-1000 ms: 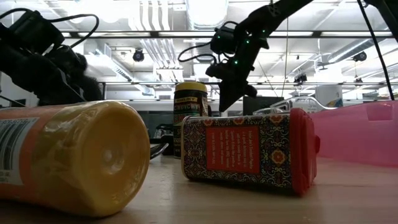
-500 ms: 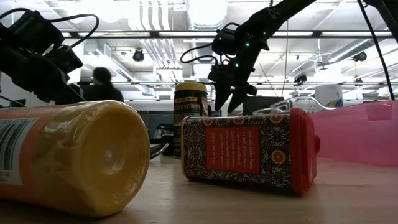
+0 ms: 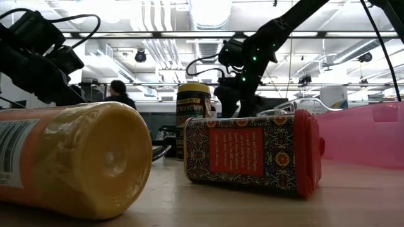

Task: Pick & Place Food Item
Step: Put the red noodle pack into the top transparent bin

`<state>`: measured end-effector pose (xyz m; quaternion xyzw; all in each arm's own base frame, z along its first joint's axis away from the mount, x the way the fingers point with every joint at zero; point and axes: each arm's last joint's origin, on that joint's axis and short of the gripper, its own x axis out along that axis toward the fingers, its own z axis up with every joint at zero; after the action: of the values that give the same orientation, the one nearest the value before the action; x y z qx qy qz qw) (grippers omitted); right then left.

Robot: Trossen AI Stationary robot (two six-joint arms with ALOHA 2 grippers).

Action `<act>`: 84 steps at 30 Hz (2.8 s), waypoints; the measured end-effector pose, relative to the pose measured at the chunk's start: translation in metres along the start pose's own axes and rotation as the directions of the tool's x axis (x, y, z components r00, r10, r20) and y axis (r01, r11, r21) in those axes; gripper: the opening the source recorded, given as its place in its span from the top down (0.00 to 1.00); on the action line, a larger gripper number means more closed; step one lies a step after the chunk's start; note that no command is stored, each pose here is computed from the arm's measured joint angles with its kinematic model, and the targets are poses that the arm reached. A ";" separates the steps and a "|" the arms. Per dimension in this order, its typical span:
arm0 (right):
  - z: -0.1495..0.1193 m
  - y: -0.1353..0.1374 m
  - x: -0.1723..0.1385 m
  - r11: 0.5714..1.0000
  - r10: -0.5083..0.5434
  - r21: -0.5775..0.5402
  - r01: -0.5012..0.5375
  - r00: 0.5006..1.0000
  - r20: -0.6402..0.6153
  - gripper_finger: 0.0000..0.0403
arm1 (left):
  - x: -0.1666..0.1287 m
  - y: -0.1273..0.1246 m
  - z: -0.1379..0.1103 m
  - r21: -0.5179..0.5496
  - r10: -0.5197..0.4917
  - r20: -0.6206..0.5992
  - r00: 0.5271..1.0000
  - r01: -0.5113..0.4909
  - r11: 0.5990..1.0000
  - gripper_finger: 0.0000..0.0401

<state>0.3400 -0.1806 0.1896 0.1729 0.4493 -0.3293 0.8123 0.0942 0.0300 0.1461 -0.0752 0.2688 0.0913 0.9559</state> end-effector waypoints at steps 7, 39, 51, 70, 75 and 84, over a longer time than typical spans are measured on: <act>-0.011 -0.001 0.010 1.000 0.010 0.003 -0.010 1.000 0.022 0.11 | 0.000 0.000 0.000 0.000 0.000 0.000 1.000 0.000 1.000 0.14; 0.006 0.013 -0.006 0.976 0.047 -0.213 -0.036 0.998 0.045 0.11 | 0.000 0.000 0.000 0.000 0.000 0.000 1.000 0.000 1.000 0.14; 0.001 0.011 0.005 0.973 0.026 -0.231 -0.027 1.000 -0.006 0.11 | 0.000 0.000 0.000 0.000 0.000 0.000 1.000 0.000 1.000 0.14; -0.005 0.010 0.035 0.991 0.022 -0.127 -0.045 0.984 -0.177 0.11 | 0.000 0.000 0.000 0.000 0.000 -0.001 1.000 0.000 1.000 0.14; -0.005 0.010 0.035 0.993 0.024 -0.106 -0.043 0.984 -0.178 0.17 | 0.000 0.000 0.000 0.000 0.000 -0.001 1.000 0.000 1.000 0.14; -0.005 0.010 0.035 0.994 0.025 -0.104 -0.044 0.985 -0.172 0.51 | 0.000 0.000 0.000 0.000 0.000 -0.001 1.000 0.000 1.000 0.14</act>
<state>0.3577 -0.1837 0.1575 0.1645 0.5309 -0.2746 0.7846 0.0942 0.0300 0.1459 -0.0755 0.2695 0.0915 0.9557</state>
